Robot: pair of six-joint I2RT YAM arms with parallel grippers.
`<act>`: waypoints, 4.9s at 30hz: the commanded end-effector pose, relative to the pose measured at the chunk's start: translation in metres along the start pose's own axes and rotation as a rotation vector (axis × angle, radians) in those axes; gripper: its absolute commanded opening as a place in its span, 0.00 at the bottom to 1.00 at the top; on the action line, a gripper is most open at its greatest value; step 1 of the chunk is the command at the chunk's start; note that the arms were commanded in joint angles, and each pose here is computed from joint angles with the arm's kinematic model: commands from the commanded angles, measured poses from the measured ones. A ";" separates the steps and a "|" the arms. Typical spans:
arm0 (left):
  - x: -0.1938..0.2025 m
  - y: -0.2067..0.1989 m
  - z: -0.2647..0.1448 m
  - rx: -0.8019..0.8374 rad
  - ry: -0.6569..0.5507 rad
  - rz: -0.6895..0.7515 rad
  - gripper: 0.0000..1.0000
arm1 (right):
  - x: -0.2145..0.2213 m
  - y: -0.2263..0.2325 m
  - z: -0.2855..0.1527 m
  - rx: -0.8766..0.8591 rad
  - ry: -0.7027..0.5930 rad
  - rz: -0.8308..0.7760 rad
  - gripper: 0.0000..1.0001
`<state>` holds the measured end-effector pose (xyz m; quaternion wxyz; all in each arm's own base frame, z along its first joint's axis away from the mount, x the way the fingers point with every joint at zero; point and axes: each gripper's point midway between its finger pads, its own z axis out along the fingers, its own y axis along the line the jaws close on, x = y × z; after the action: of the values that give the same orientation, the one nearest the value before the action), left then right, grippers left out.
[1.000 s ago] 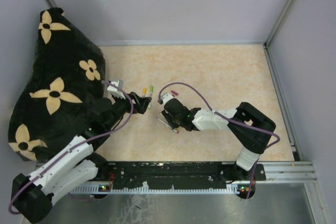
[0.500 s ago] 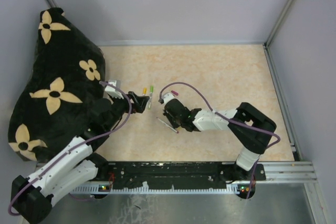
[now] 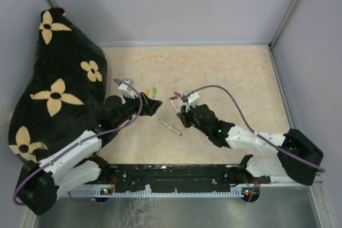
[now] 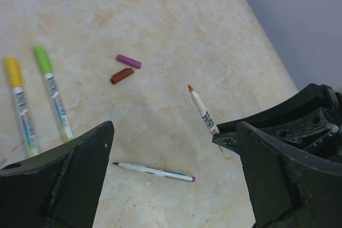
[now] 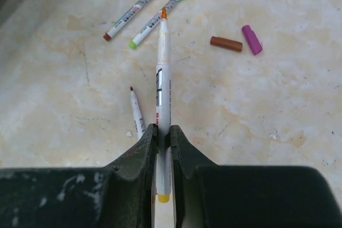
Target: Insert the pens into the pen caps
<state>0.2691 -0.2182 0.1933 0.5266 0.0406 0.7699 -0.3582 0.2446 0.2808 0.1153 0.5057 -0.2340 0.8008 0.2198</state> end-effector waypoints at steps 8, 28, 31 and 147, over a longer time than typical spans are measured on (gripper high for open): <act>0.006 -0.081 0.031 0.329 0.015 -0.044 0.96 | -0.067 0.015 -0.037 -0.119 -0.303 0.090 0.00; 0.012 -0.107 0.050 0.416 -0.012 -0.102 0.43 | -0.066 0.017 -0.054 -0.164 -0.349 0.072 0.00; 0.015 -0.111 0.052 0.434 -0.001 -0.103 0.35 | -0.067 0.018 -0.055 -0.166 -0.351 0.072 0.00; 0.118 0.044 0.178 -0.121 0.512 0.433 0.95 | -0.062 -0.042 -0.092 0.018 -0.374 0.120 0.00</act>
<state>0.3768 -0.3239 0.0396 0.3890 0.2538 0.8702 -0.1641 0.2229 0.2024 0.1786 0.6078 -0.1432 0.7313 0.2745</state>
